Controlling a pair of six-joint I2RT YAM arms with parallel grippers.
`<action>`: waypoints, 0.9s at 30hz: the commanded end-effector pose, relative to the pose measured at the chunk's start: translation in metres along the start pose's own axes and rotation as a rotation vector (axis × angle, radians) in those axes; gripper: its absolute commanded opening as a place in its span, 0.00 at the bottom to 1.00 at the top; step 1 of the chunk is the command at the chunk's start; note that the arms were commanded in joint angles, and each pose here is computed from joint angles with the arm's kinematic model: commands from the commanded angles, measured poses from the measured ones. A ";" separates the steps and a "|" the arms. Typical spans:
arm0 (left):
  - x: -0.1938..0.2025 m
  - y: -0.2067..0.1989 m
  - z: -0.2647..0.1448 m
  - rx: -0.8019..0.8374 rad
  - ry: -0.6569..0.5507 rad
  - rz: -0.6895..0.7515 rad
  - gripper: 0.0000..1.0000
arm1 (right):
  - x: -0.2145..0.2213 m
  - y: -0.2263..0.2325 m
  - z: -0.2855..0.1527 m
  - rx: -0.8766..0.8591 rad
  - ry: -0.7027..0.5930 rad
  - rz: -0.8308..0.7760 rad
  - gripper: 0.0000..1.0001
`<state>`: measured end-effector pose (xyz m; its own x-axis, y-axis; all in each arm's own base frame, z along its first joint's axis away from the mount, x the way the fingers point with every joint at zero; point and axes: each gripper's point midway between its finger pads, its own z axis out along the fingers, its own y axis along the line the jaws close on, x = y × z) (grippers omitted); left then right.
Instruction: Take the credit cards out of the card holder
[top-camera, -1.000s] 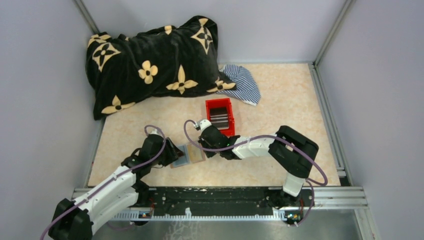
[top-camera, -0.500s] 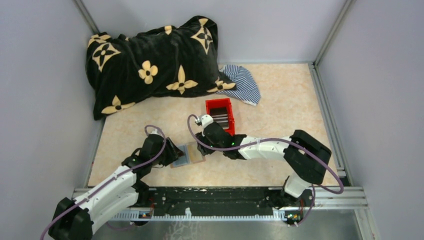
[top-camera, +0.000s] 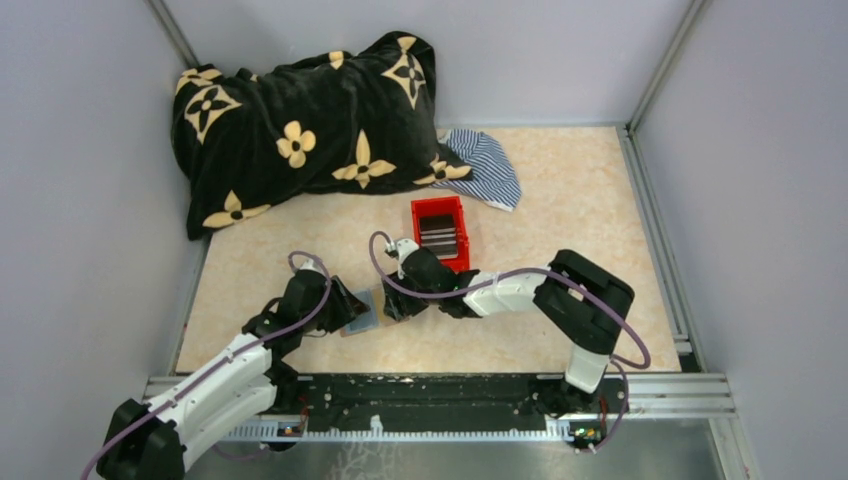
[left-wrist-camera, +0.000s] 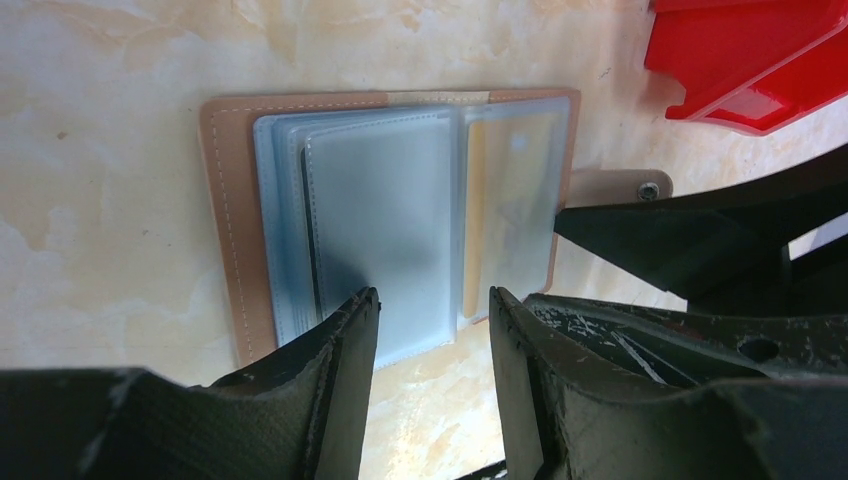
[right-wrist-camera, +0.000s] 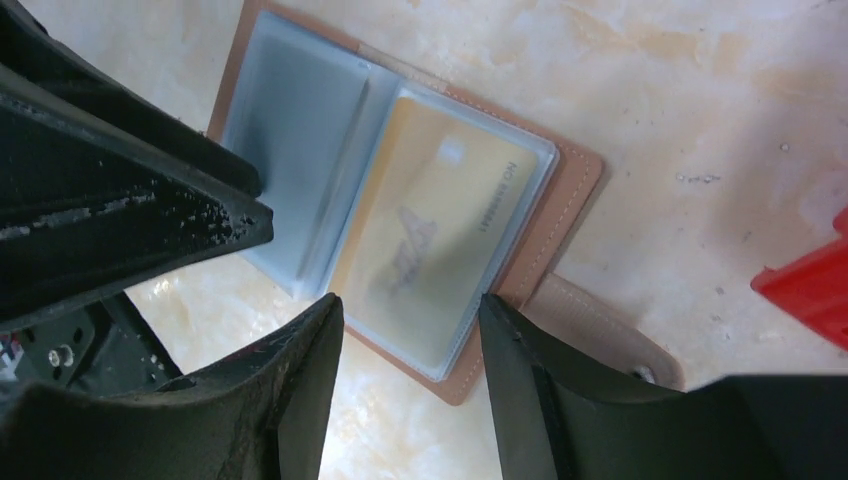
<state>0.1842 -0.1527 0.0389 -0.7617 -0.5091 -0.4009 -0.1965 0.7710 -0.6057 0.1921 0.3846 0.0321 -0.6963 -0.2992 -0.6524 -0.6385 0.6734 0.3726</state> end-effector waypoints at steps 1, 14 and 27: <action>0.019 0.027 0.000 -0.088 0.058 0.003 0.52 | 0.004 0.004 0.013 -0.047 0.006 0.045 0.53; 0.019 0.027 0.002 -0.086 0.060 0.005 0.51 | -0.004 -0.011 0.003 -0.011 -0.032 0.061 0.49; 0.025 0.031 0.006 -0.080 0.078 0.003 0.51 | -0.001 0.043 0.004 -0.339 -0.029 0.073 0.39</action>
<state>0.1846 -0.1573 0.0368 -0.7682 -0.5055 -0.3930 -0.1836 0.7619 -0.6212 0.1928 0.3979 0.0344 -0.7259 -0.2295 -0.6484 -0.6380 0.5768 0.5101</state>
